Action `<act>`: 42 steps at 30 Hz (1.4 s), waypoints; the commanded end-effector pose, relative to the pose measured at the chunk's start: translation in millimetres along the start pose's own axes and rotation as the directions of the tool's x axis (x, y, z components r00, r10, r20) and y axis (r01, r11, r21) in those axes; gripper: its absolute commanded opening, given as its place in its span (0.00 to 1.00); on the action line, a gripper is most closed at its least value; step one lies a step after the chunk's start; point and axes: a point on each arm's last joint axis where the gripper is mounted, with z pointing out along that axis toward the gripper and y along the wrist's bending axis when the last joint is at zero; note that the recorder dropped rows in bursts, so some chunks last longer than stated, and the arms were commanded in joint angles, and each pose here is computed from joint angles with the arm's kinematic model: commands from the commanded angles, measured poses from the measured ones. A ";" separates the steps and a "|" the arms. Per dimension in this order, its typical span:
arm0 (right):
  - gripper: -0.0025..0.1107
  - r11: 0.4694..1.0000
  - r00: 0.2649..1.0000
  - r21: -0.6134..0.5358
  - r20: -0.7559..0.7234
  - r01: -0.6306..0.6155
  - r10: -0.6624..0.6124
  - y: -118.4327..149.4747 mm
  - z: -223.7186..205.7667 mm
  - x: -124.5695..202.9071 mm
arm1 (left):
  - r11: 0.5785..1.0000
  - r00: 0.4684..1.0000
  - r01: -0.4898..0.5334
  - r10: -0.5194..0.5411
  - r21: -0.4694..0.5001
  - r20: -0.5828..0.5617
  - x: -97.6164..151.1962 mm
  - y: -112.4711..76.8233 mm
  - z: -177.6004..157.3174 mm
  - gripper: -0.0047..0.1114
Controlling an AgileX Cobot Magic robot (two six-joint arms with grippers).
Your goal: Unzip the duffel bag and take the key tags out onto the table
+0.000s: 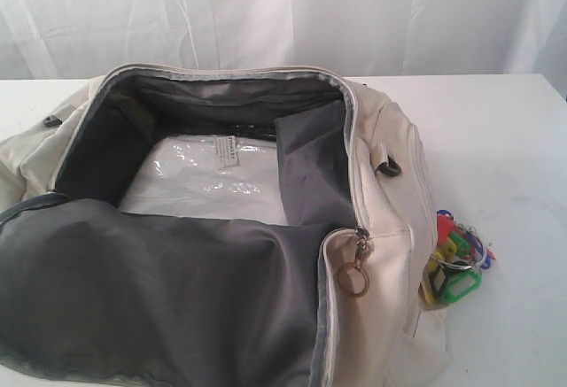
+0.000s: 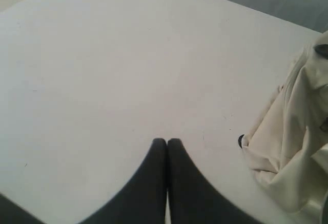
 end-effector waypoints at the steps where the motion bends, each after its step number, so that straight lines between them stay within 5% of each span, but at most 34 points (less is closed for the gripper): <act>1: 0.02 1.000 1.000 0.001 0.013 0.004 -0.004 -1.3 -3.0 -0.9 | 0.998 0.991 -0.012 0.005 -0.057 -0.130 17.7 2.2 12.6 0.04; 7: 0.02 1.000 1.000 0.002 0.010 0.004 -0.004 -1.4 -3.0 -0.7 | 0.999 0.945 -0.037 0.043 0.024 -0.324 56.1 -12.6 53.5 0.04; 18: 0.02 1.000 1.000 0.003 0.008 0.003 -0.004 -1.4 -3.0 -0.5 | 0.998 0.955 -0.034 0.046 0.045 -0.292 49.3 -13.7 47.0 0.04; 30: 0.02 1.000 1.000 0.003 0.008 0.003 -0.004 -1.4 -3.0 -0.5 | 0.975 0.996 0.027 -0.044 0.219 0.075 -5.9 -19.7 -2.5 0.04; 35: 0.02 1.000 1.000 0.003 0.008 0.003 -0.004 -1.4 -3.0 -0.5 | 0.920 0.993 0.072 -0.102 0.384 0.056 -6.6 -34.4 -7.1 0.04; 42: 0.02 1.000 1.000 0.003 0.008 0.003 -0.004 -1.4 -3.0 -0.5 | 0.895 0.912 -0.268 0.116 0.357 0.394 -8.4 -49.1 32.0 0.04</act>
